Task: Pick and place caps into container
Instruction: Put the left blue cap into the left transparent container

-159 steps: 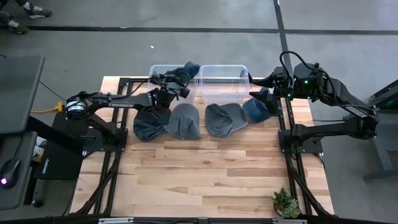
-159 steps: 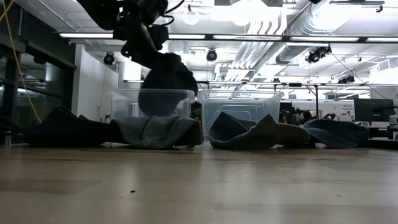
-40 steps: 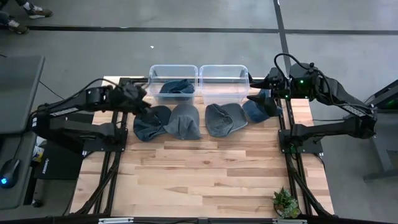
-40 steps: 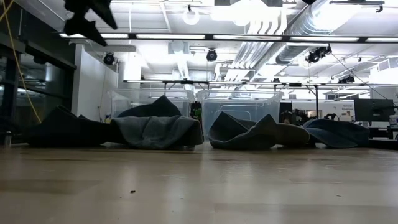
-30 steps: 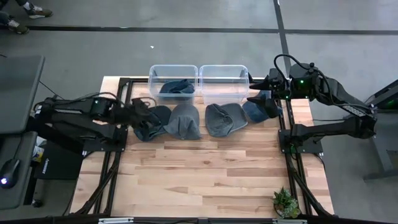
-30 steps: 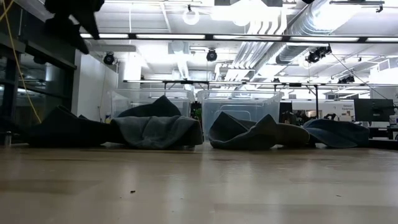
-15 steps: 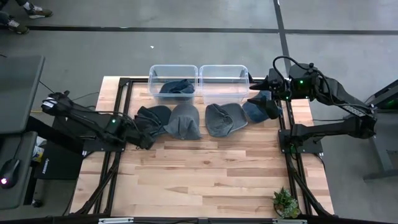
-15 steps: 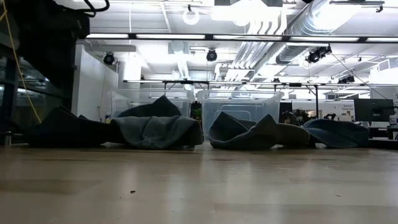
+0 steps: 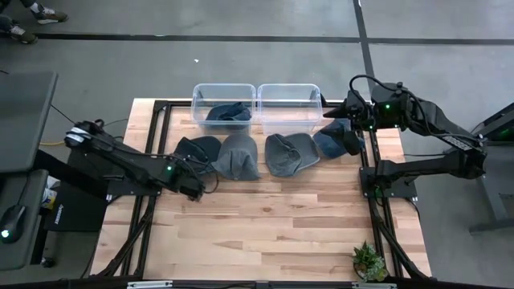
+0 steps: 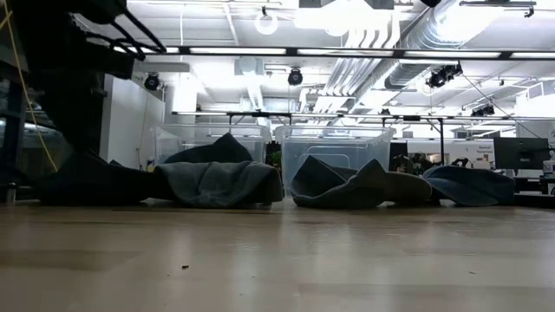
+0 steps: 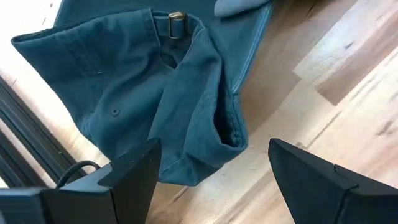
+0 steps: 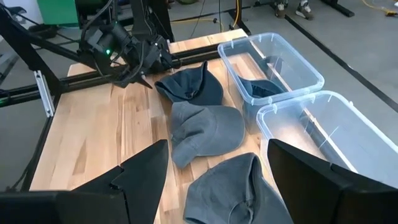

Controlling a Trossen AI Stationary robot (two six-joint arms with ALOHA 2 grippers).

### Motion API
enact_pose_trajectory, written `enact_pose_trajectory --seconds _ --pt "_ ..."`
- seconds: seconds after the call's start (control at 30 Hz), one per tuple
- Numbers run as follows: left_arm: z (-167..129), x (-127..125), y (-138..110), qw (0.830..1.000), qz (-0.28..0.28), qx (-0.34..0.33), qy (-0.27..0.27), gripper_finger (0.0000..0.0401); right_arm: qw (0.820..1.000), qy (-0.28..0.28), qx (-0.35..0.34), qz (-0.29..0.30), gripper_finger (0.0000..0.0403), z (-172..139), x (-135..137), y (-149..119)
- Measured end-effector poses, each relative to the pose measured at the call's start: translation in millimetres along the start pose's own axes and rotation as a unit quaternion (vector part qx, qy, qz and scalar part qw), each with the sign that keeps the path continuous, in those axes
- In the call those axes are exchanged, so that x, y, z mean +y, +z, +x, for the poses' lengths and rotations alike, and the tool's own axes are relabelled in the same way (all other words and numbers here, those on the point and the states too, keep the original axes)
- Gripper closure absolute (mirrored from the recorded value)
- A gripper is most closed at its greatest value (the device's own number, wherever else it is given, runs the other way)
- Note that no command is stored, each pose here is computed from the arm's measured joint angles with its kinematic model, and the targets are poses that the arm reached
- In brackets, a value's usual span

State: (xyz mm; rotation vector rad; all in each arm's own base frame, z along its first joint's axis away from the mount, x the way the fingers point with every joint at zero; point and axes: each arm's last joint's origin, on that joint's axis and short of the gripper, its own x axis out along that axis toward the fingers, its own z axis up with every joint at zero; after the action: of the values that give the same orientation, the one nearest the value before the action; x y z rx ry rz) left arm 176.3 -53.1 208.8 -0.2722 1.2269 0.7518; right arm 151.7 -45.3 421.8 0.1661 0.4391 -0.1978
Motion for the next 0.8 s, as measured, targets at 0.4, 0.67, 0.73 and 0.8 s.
enact_pose_trajectory --seconds 0.4,0.67,0.73,0.8 --pt "15.5 -11.4 -0.7 0.999 0.020 0.021 0.043 0.0107 1.000 0.003 0.004 0.003 0.0132 0.0 0.1 -0.7" --pt "27.3 -19.4 -0.3 0.996 0.028 0.012 0.079 0.0107 1.000 0.004 0.004 0.019 0.0132 0.0 0.2 -0.8" --pt "30.1 -21.1 -0.2 0.996 0.024 0.008 0.087 0.0107 1.000 0.004 0.004 0.026 0.0132 0.0 0.2 -0.8" --pt "32.0 -22.2 -0.3 0.995 0.019 0.009 0.093 0.0107 0.999 0.006 0.004 0.032 0.0132 0.0 0.3 -0.8"
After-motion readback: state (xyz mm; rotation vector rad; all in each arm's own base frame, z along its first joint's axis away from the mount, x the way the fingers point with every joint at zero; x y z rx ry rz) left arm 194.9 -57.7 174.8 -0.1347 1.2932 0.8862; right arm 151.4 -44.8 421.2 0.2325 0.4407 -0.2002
